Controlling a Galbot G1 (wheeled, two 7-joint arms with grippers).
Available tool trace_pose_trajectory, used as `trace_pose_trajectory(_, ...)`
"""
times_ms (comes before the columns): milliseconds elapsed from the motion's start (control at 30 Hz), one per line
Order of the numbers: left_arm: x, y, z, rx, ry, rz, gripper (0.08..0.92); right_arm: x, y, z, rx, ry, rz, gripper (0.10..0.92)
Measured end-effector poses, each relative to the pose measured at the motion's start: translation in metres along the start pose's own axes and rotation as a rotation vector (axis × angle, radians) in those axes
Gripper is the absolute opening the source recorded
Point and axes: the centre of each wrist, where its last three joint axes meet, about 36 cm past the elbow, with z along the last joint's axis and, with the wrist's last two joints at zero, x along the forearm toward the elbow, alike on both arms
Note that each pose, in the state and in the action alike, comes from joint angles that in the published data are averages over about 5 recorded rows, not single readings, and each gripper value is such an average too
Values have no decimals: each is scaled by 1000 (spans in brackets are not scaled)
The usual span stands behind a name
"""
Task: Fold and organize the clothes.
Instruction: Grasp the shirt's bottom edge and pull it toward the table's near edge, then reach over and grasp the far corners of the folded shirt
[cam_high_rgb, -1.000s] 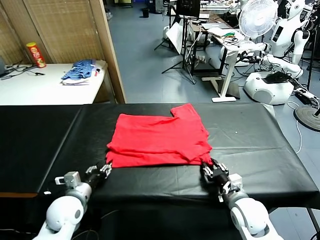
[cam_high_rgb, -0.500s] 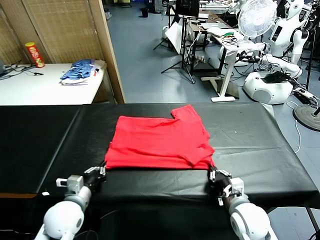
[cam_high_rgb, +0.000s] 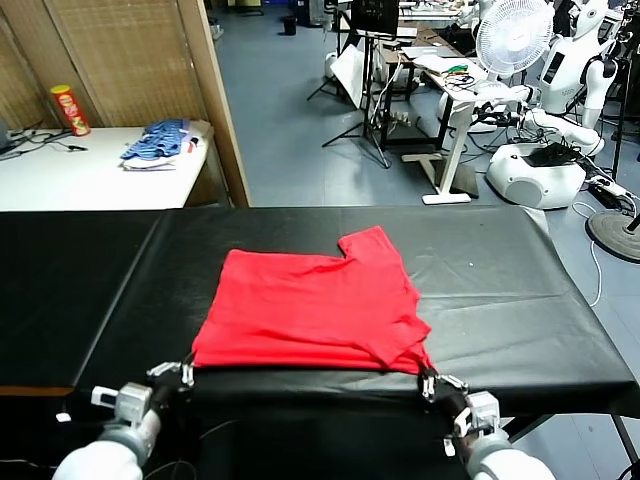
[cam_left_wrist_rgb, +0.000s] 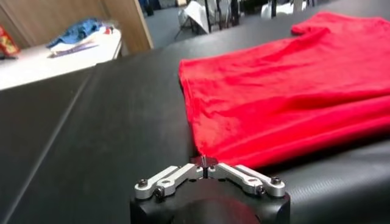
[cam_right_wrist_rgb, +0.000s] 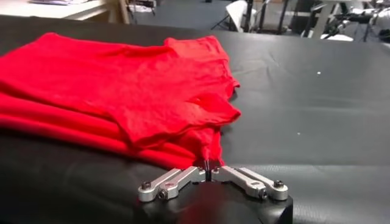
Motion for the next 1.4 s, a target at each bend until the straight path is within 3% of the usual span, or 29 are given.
trace_pose_trajectory(167, 15, -2, -3, 15, 44, -17, 519, 11, -1, -12, -1, -22, -11, 658)
trace_pose_trajectory(267, 24, -3, -8, 21, 60, -17, 680, 16, -7, -25, -22, -67, -26, 768)
trace_pose_trajectory(400, 37, -2, -22, 53, 31, -5, 788, 11, -22, -43, -30, -134, -15, 796)
trace_pose_trajectory(600, 29, 10, -51, 122, -65, 14, 798, -38, -46, -76, -24, -205, 43, 798)
trace_pose_trajectory(767, -9, 26, -76, 198, -123, 30, 798, -102, -60, -106, -21, -232, 68, 798)
trace_pose_trajectory(900, -51, 40, -98, 258, -145, 46, 798, -154, -65, -123, -24, -200, 71, 798)
trace_pose_trajectory(1133, -127, 50, -126, 310, -112, 67, 798, -224, -63, -145, -77, -102, 61, 798)
trace_pose_trajectory(1400, -194, 55, -150, 328, -64, 86, 798, -275, -60, -164, -108, 4, 54, 798)
